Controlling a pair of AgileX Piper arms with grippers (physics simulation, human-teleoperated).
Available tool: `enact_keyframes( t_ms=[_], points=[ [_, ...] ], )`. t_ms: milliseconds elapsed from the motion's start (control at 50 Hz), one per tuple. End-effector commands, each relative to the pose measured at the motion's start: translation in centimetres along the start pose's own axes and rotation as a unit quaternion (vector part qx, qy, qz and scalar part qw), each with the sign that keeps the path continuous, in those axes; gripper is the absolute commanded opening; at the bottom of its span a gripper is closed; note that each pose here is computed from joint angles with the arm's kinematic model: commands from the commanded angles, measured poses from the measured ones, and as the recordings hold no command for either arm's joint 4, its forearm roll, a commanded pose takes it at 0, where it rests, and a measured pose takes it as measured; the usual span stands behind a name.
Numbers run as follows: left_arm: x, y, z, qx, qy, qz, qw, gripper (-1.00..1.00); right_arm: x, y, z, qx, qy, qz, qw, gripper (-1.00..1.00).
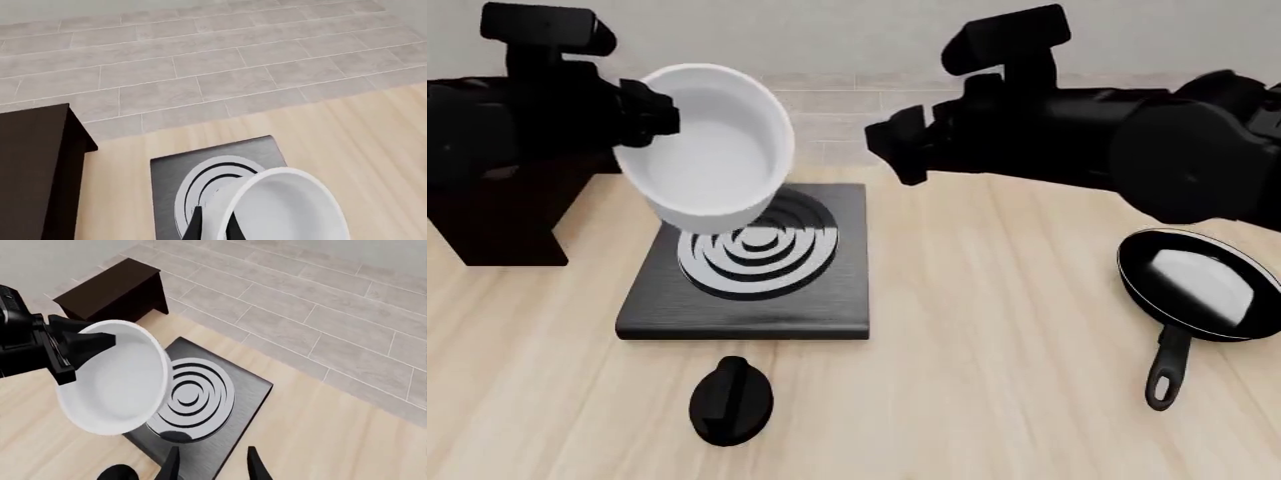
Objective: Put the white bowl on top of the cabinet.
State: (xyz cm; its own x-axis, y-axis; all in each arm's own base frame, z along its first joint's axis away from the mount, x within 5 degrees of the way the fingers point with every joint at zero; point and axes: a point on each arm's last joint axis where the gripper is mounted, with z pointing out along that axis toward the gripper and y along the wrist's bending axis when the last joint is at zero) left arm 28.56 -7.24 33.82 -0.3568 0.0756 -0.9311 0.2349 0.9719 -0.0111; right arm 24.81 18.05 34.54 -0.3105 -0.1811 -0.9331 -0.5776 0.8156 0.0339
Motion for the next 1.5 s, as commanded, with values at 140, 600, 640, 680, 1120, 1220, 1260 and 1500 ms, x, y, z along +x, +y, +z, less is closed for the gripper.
enact_keyframes(
  t_ms=[140, 600, 640, 680, 1120, 1220, 1260, 1500],
  points=[
    [-2.5, 1.8, -0.7, -0.024, -0.030, -0.033, 0.9987, -1.00, 0.7, -0.1, -0.5, 0.000, -0.005, -0.002, 1.0000, 1.00],
    [-3.4, 4.5, 0.2, -0.064, -0.043, -0.055, 0.9955, -1.00, 2.1, 0.4, -4.6, -0.010, -0.085, -0.022, 0.9961, 1.00],
    [-3.4, 4.8, 0.3, -0.068, -0.043, -0.057, 0.9951, -1.00, 2.5, 0.3, -4.6, -0.009, -0.087, -0.023, 0.9959, 1.00],
    [-3.4, 5.1, 0.5, -0.073, -0.043, -0.059, 0.9947, -1.00, 2.8, 0.2, -4.8, -0.008, -0.095, -0.015, 0.9953, 1.00],
    [-3.4, 6.9, 1.2, -0.097, -0.053, -0.066, 0.9917, -1.00, 5.6, -0.1, -5.5, -0.002, -0.139, -0.031, 0.9898, 1.00],
    [-3.9, 7.6, 1.1, -0.105, -0.057, -0.072, 0.9902, -1.00, 5.8, -0.2, -5.3, -0.003, -0.139, -0.025, 0.9900, 1.00],
    [-4.1, 7.9, 0.9, -0.111, -0.061, -0.071, 0.9895, -1.00, 5.9, -0.2, -5.2, -0.001, -0.138, -0.026, 0.9901, 1.00],
    [-4.3, 9.3, 1.0, -0.129, -0.067, -0.075, 0.9866, -1.00, 6.3, -0.5, -4.8, 0.005, -0.134, -0.026, 0.9906, 1.00]
  ],
)
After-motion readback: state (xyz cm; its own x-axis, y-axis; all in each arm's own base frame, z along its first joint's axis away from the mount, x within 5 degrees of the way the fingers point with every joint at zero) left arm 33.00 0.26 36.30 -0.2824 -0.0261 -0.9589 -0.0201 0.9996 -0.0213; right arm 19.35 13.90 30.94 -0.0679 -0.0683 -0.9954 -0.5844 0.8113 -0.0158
